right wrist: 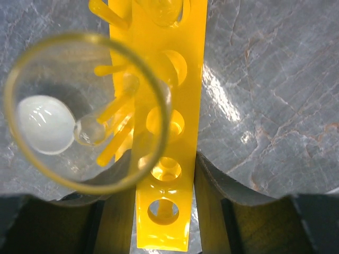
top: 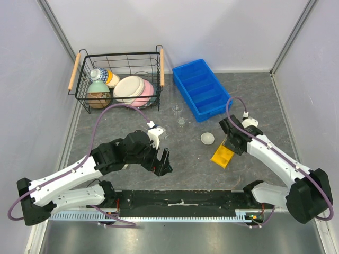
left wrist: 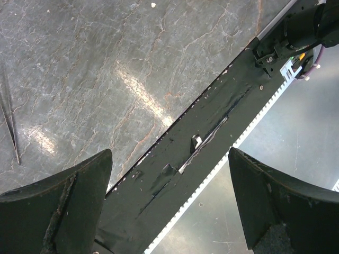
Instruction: Organize the chemistry lab equipment
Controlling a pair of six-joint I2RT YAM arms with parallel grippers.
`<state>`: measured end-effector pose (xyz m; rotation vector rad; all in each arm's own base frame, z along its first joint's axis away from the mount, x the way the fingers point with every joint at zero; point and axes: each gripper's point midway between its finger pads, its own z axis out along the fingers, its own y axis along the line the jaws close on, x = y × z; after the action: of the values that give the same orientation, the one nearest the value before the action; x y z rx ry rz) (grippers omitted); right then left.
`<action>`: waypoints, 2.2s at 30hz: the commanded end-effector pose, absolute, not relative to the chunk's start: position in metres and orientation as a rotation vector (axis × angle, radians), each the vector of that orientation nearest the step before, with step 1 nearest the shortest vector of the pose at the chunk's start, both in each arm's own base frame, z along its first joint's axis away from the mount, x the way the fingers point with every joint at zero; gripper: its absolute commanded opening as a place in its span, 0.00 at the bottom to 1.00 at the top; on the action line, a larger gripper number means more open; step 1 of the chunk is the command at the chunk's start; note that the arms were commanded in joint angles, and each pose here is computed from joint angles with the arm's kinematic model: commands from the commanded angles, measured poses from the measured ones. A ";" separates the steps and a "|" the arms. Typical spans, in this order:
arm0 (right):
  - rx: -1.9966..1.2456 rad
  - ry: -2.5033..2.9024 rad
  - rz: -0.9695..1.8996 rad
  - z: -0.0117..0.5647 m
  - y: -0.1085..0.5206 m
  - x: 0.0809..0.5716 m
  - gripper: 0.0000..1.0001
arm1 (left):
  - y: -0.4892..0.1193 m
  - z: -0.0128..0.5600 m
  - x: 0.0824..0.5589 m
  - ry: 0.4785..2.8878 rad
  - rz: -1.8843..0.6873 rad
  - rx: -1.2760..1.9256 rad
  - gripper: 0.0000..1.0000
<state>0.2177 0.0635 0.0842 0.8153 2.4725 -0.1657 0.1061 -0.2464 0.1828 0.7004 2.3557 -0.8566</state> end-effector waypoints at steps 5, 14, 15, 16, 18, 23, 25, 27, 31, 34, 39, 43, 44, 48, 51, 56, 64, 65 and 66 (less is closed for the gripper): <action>0.845 2.475 -0.211 0.070 0.034 0.238 0.45 | -0.250 0.203 0.114 2.301 -0.854 0.695 0.96; 0.833 2.469 -0.253 0.069 0.013 0.266 0.44 | -0.250 0.202 0.117 2.307 -0.830 0.696 0.96; 0.837 2.469 -0.257 0.069 0.010 0.268 0.44 | -0.251 0.203 0.117 2.307 -0.831 0.696 0.96; 0.841 2.484 -0.279 0.064 0.005 0.268 0.44 | -0.251 0.202 0.117 2.309 -0.827 0.700 0.96; 0.841 2.489 -0.288 0.062 0.001 0.273 0.45 | -0.251 0.202 0.119 2.308 -0.819 0.699 0.96; 0.864 2.515 -0.313 0.050 -0.016 0.282 0.45 | -0.251 0.200 0.120 2.313 -0.811 0.703 0.96; 0.888 2.527 -0.323 0.044 -0.025 0.284 0.45 | -0.251 0.200 0.119 2.315 -0.811 0.705 0.96; 0.887 2.527 -0.317 0.045 -0.030 0.290 0.46 | -0.251 0.200 0.120 2.314 -0.809 0.702 0.96; 0.880 2.534 -0.358 0.042 -0.038 0.300 0.46 | -0.252 0.201 0.120 2.310 -0.813 0.699 0.96; 0.885 2.534 -0.379 0.041 -0.044 0.309 0.46 | -0.252 0.201 0.120 2.307 -0.814 0.702 0.97; 0.931 2.530 -0.416 0.038 -0.066 0.322 0.47 | -0.251 0.201 0.119 2.306 -0.819 0.704 0.96; 0.971 2.523 -0.412 0.031 -0.079 0.326 0.47 | -0.251 0.200 0.119 2.307 -0.817 0.706 0.96; 0.972 2.528 -0.414 0.029 -0.082 0.327 0.47 | -0.251 0.200 0.120 2.308 -0.811 0.700 0.96; 1.025 2.537 -0.395 0.020 -0.094 0.331 0.47 | -0.253 0.200 0.122 2.304 -0.810 0.694 0.96; 1.035 2.534 -0.354 0.021 -0.093 0.338 0.48 | -0.254 0.201 0.123 2.294 -0.815 0.688 0.96; 1.023 2.532 -0.314 0.028 -0.090 0.343 0.56 | -0.256 0.201 0.124 2.302 -0.808 0.699 0.96; 1.001 2.490 -0.295 0.058 -0.091 0.347 0.74 | -0.253 0.213 0.124 2.291 -0.808 0.690 0.96; 0.998 2.480 -0.283 0.064 -0.089 0.348 0.74 | -0.253 0.216 0.125 2.288 -0.806 0.686 0.96; 0.995 2.469 -0.260 0.069 -0.088 0.351 0.75 | -0.250 0.216 0.124 2.296 -0.793 0.687 0.96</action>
<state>0.3797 -0.1032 0.0690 0.9980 2.3348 -0.2970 0.1166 -0.2517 0.1916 0.6923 2.3606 -0.8066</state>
